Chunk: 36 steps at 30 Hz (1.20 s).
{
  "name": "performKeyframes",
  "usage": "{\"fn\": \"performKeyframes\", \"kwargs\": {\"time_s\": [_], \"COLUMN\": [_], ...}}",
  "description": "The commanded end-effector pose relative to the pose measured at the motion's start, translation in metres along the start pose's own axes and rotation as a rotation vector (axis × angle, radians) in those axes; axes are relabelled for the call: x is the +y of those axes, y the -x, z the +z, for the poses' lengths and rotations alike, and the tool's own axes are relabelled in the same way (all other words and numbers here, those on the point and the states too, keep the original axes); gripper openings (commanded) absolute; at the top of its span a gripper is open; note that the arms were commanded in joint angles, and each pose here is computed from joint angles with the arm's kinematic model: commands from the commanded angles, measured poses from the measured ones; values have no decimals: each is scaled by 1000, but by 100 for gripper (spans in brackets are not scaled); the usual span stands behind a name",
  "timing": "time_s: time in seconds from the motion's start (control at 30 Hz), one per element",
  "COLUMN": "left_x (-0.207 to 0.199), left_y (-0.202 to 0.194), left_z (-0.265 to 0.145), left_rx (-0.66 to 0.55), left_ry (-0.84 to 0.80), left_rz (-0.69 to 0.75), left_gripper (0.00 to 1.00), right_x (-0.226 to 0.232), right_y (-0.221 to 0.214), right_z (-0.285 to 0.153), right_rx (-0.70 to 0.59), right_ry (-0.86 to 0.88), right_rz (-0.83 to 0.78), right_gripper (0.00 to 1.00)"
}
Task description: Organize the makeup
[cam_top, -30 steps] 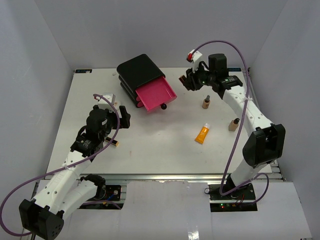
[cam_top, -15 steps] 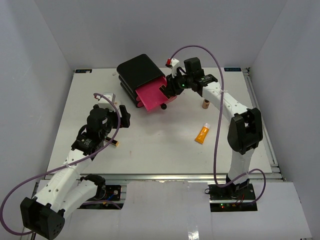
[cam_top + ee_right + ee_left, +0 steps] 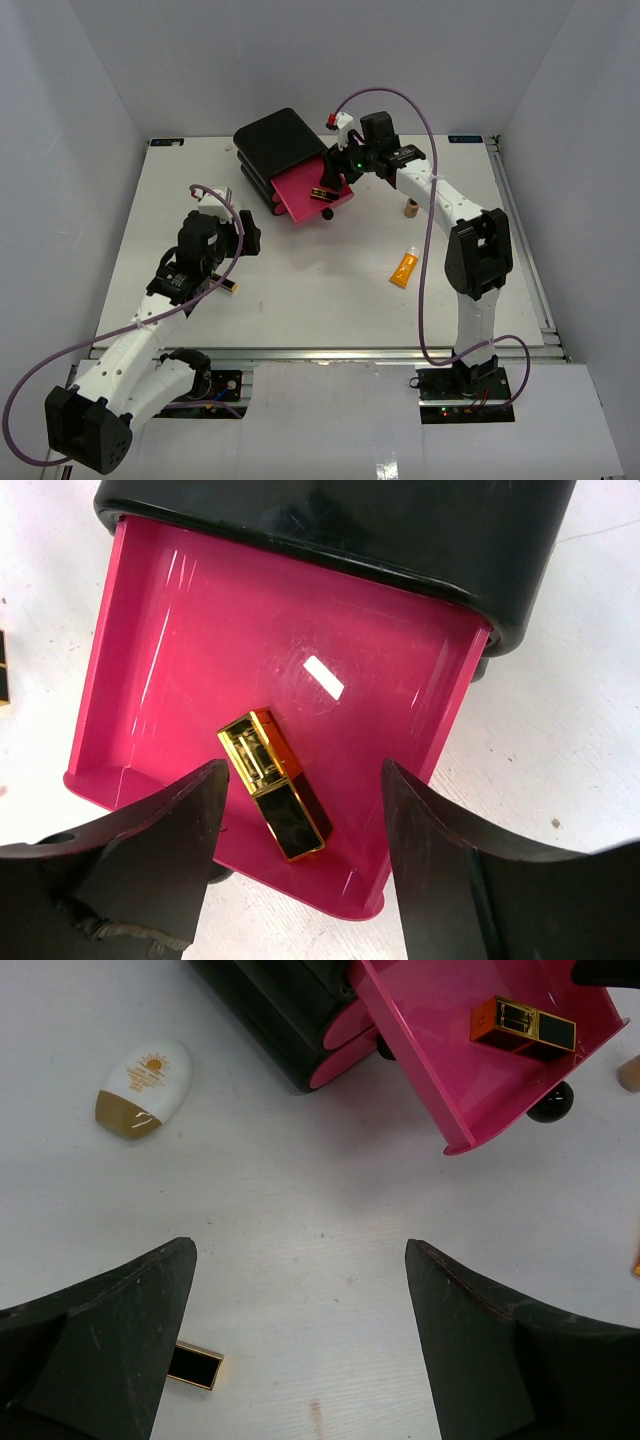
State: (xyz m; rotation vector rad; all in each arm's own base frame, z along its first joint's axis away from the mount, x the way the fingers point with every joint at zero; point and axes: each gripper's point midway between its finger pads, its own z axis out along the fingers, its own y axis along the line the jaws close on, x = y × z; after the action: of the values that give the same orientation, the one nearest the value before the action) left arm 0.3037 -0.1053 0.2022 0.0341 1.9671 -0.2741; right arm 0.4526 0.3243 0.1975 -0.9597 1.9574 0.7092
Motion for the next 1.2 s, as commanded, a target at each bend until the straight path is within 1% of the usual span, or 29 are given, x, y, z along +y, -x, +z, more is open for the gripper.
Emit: {"fn": "performKeyframes", "kwargs": {"time_s": [0.0,0.1,0.13,0.2,0.23,0.27,0.33,0.4,0.47,0.5,0.57,0.63,0.7,0.9,1.17], "left_x": [-5,-6,-4,-4,-3,0,7,18,31,38,51,64,72,89,93], "left_y": [-8,-25,-35,-35,-38,-43,-55,-61,-72,-77,-84,-95,-103,-116,-140], "left_z": [7,9,6,1,-2,-8,-20,-26,-32,-32,-31,-24,-19,-7,18], "left_rx": [47,120,163,200,219,249,303,310,329,337,346,398,434,429,502], "left_ry": [9,48,90,134,156,197,269,354,445,489,574,652,700,765,792], "left_rz": [-151,-296,-372,-445,-479,-529,-569,-607,-608,-609,-626,-650,-680,-721,-728], "left_gripper": [95,94,93,91,87,78,72,71,71,72,73,75,76,77,76], "right_x": [6,26,31,55,62,73,91,107,118,118,113,100,88,78,79], "right_y": [37,47,48,37,30,31,-21,-45,-89,-100,-110,-124,-134,-133,-130], "right_z": [-24,-57,-69,-101,-113,-134,-146,-167,-172,-177,-191,-203,-212,-228,-232], "right_rx": [-86,-104,-111,-121,-120,-149,-79,-90,-60,-70,-122,-175,-199,-241,-254], "right_ry": [-14,48,73,179,208,247,323,336,353,345,315,293,265,219,206], "right_rz": [-72,-149,-196,-217,-222,-254,-207,-243,-223,-213,-196,-124,-72,-68,-84], "right_gripper": [72,76,77,80,80,80,80,81,81,82,83,83,83,83,84]}}
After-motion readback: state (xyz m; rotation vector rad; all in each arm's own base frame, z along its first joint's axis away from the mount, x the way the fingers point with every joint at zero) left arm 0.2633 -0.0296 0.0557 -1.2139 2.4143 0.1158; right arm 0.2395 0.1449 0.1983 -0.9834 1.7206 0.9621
